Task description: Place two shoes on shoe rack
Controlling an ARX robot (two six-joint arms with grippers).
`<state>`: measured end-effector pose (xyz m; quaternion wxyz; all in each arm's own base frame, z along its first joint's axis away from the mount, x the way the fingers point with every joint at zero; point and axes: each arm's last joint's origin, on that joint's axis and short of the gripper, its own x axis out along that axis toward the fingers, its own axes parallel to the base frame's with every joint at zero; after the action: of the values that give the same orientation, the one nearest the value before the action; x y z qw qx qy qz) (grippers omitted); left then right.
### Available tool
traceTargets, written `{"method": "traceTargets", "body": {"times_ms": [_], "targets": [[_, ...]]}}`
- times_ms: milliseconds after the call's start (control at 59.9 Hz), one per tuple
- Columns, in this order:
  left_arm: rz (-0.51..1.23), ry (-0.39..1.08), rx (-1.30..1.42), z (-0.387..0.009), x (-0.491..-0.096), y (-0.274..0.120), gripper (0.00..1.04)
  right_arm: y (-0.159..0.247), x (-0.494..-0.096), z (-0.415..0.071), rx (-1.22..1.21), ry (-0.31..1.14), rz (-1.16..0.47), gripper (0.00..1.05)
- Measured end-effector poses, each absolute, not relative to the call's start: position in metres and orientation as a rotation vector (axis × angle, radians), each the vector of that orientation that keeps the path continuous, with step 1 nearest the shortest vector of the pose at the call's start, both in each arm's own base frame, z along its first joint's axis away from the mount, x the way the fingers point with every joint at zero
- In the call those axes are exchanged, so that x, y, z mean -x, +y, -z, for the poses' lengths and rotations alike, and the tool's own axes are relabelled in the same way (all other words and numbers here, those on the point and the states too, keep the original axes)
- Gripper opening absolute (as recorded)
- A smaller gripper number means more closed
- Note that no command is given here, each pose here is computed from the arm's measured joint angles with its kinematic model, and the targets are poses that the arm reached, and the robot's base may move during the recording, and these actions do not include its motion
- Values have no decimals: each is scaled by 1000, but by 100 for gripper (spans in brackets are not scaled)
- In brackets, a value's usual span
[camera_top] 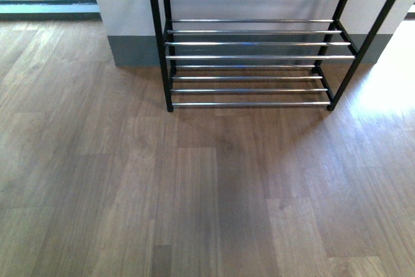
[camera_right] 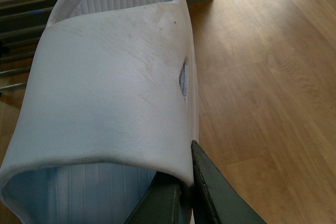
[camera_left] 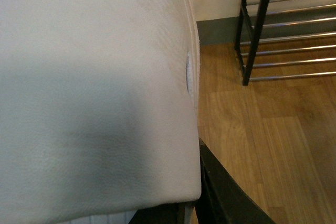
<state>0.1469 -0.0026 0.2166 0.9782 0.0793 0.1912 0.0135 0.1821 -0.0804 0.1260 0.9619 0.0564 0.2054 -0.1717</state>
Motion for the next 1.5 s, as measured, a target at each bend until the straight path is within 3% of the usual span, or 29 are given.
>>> {"method": "traceTargets", "body": {"times_ms": [1502], "targets": [[-33, 391, -162, -215, -147, -3, 2, -80, -183, -126, -114, 414, 343, 2]]}}
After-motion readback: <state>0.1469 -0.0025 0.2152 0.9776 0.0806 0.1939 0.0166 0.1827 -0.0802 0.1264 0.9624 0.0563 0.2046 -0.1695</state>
